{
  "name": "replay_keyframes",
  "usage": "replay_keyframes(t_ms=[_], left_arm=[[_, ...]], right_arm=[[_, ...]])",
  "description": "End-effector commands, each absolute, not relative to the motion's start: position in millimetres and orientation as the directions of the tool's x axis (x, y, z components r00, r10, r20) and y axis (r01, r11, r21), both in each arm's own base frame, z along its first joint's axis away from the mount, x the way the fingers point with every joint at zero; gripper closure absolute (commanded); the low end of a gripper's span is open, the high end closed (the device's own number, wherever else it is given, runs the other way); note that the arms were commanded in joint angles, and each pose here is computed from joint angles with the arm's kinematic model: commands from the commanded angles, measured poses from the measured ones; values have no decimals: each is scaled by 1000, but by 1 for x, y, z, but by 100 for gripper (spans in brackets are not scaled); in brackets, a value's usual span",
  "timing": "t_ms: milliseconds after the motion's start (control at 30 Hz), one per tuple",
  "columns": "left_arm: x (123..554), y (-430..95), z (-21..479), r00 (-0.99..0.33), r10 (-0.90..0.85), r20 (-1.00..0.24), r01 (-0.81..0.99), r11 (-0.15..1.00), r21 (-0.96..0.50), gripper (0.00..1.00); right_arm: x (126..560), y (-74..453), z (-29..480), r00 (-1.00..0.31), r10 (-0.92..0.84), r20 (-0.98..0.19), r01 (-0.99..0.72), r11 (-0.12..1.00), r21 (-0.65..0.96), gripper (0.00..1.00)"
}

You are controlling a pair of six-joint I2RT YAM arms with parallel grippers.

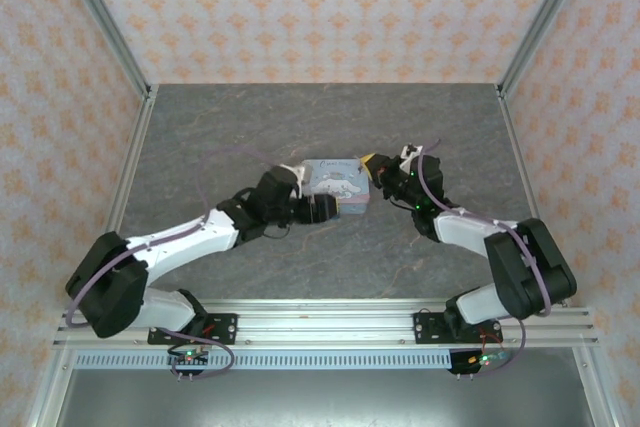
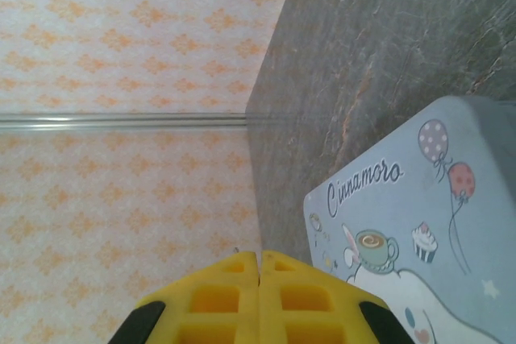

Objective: Unlock a padlock with a key

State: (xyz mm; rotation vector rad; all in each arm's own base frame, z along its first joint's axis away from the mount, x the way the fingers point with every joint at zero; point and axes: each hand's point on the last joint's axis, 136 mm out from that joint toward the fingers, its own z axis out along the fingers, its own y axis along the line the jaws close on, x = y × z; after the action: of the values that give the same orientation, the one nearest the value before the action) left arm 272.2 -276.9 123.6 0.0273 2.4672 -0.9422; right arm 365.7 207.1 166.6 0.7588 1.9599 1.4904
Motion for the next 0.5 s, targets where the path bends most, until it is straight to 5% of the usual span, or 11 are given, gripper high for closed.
replay_keyframes(t_ms=[0,467], left_arm=[[269,-269,90,-873,-78,-482,213,827,-520,32],[300,-289,43,-846,-39,-532,252,849,-464,39]], right_arm=[[380,211,172,-661,747,-70,118,196,973,100],[390,230,143,-665,747,-19,196,198,960,100]])
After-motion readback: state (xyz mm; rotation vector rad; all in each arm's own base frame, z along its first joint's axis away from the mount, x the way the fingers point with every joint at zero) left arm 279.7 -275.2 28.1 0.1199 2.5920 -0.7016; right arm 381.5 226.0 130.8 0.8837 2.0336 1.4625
